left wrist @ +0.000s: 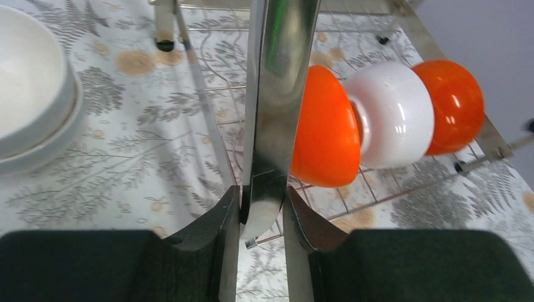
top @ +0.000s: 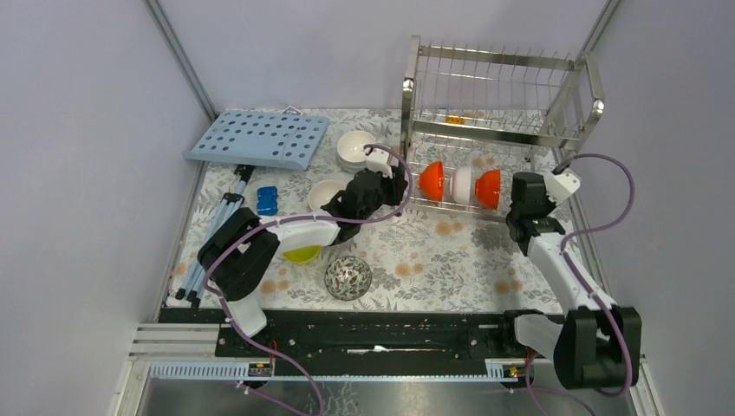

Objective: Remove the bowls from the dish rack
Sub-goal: Adjust the dish rack at the center of the board.

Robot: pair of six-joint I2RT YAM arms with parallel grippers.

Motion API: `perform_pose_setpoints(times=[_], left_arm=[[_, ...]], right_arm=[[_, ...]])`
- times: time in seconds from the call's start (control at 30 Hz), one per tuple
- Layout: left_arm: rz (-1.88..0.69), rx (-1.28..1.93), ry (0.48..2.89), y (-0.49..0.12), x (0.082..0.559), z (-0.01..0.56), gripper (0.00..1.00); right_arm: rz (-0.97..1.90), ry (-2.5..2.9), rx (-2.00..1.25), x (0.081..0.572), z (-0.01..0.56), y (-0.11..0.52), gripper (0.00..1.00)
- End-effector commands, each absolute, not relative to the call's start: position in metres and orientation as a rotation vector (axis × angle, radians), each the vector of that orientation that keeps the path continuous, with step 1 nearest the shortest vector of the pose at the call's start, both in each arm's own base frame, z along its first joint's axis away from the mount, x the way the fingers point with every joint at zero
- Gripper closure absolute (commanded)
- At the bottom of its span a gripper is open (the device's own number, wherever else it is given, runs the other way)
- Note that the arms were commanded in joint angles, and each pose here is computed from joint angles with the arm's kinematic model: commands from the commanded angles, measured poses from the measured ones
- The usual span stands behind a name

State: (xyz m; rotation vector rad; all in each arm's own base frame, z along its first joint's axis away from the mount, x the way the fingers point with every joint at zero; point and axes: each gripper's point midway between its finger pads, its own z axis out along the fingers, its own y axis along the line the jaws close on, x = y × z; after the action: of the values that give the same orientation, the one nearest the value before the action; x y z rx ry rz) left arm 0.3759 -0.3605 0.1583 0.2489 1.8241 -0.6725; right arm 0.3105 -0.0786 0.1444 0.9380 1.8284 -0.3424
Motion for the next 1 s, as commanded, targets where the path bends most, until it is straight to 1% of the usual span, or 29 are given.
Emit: perform_pose_setpoints(times=[0.0, 0.17, 0.33, 0.57, 0.63, 0.7, 0.77, 0.83, 0.97], left_arm=[[-0.955, 0.269, 1.708, -0.406, 0.333, 0.213, 1.00], [-0.937, 0.267, 1.715, -0.407, 0.323, 0.210, 1.00], [-0.891, 0.244, 1.731, -0.400, 0.327, 0.203, 1.00], [-0.851, 0.213, 1.735, -0.392, 0.331, 0.204, 1.00], [-0.848, 0.212, 1.732, -0.390, 0.330, 0.206, 1.00], [-0.850, 0.213, 1.732, -0.389, 0.328, 0.207, 1.00], [-0.852, 0.213, 1.732, -0.386, 0.326, 0.207, 0.94], [-0.849, 0.212, 1.735, -0.382, 0.324, 0.208, 0.83], [-0.842, 0.214, 1.731, -0.370, 0.315, 0.211, 0.54]], right_arm=[[-0.155, 1.953, 0.869, 0.336, 0.122, -0.045, 0.73], [-0.118, 1.997, 0.834, 0.344, 0.116, -0.037, 0.72], [-0.075, 1.957, 0.819, 0.338, 0.131, -0.034, 0.68], [0.003, 1.916, 0.778, 0.307, 0.161, -0.027, 0.44], [0.007, 1.915, 0.763, 0.297, 0.164, -0.027, 0.39], [0.033, 1.908, 0.752, 0.288, 0.168, -0.024, 0.37], [0.094, 1.917, 0.722, 0.285, 0.168, -0.015, 0.34], [0.170, 1.945, 0.677, 0.284, 0.166, -0.001, 0.33], [0.248, 1.935, 0.632, 0.283, 0.166, 0.010, 0.32]])
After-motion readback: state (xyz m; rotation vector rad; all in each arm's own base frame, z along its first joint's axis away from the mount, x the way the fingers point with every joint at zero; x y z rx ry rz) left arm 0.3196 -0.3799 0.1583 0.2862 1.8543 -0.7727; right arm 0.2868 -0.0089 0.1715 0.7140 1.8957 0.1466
